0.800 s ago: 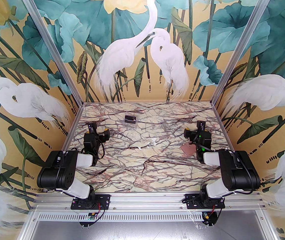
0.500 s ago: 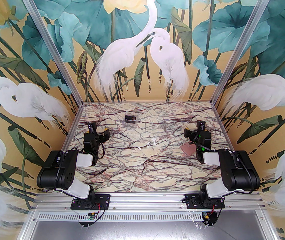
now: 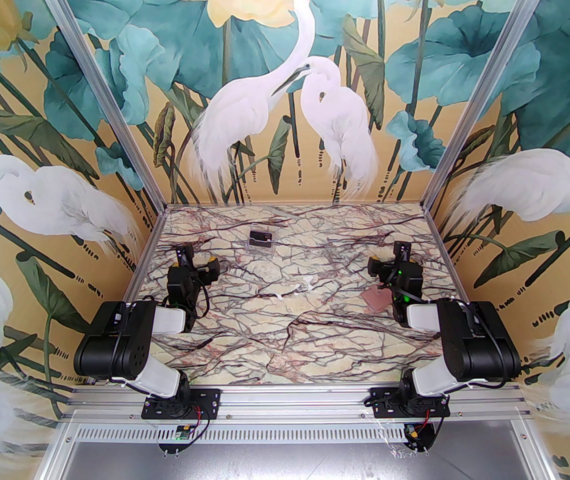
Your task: Put the credit cards into the card holder
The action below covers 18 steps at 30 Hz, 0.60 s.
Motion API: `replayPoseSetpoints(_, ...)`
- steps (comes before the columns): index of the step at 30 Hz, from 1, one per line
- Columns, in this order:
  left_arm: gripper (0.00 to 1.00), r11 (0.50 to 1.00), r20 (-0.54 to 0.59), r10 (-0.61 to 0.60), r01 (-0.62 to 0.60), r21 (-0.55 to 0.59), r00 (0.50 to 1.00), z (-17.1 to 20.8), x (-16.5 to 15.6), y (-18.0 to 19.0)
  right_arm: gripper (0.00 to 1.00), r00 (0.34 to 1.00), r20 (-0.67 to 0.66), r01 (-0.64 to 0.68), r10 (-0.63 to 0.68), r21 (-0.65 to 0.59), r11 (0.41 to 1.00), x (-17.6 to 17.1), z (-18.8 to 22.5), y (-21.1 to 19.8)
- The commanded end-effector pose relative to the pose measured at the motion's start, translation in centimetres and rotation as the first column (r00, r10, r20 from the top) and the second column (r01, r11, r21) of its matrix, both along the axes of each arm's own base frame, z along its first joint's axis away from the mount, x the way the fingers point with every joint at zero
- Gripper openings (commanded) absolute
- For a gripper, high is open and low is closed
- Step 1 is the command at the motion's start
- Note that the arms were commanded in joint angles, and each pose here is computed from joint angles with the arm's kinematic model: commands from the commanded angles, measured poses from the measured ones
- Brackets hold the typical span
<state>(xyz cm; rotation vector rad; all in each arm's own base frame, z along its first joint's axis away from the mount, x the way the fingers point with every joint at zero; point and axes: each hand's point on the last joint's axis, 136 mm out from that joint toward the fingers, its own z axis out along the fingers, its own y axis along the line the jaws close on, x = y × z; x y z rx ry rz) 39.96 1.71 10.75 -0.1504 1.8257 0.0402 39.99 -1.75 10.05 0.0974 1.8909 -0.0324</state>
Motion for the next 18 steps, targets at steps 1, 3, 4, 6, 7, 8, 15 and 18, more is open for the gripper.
replayPoseSetpoints(1,1.0,1.0,0.031,-0.005,0.006,-0.015,1.0,1.02,0.39,0.01,0.99,1.0,0.017,-0.011,0.011,-0.001,1.0,0.4,0.71,0.09)
replayPoseSetpoints(3,1.0,1.0,0.03,-0.005,0.005,-0.016,1.0,0.98,0.38,0.01,0.99,1.0,0.016,-0.011,0.011,-0.001,1.0,0.39,0.68,0.07)
replayPoseSetpoints(4,0.99,1.0,0.028,-0.006,0.007,-0.016,1.0,0.9,0.35,-0.01,0.99,1.0,0.016,-0.01,0.01,-0.002,1.0,0.39,0.7,0.05)
replayPoseSetpoints(6,0.99,1.0,0.029,-0.007,0.007,-0.016,1.0,0.96,0.37,-0.02,0.99,1.0,0.017,-0.011,0.011,-0.002,1.0,0.4,0.71,0.06)
replayPoseSetpoints(7,0.99,1.0,0.03,-0.007,0.007,-0.015,1.0,1.0,0.39,-0.02,0.99,1.0,0.017,-0.009,0.009,-0.002,1.0,0.39,0.71,0.01)
replayPoseSetpoints(8,0.99,1.0,0.029,-0.007,0.007,-0.016,1.0,0.95,0.37,-0.01,0.99,1.0,0.016,-0.01,0.011,-0.001,1.0,0.38,0.69,0.06)
replayPoseSetpoints(15,0.99,1.0,0.033,-0.004,0.005,-0.015,0.999,1.09,0.39,0.05,0.99,1.0,0.015,-0.011,0.011,-0.001,1.0,0.38,0.67,0.06)
replayPoseSetpoints(18,0.99,1.0,0.035,0.001,-0.001,-0.014,0.999,1.08,0.31,0.12,0.99,1.0,0.016,-0.009,0.009,0.001,1.0,0.41,0.71,0.03)
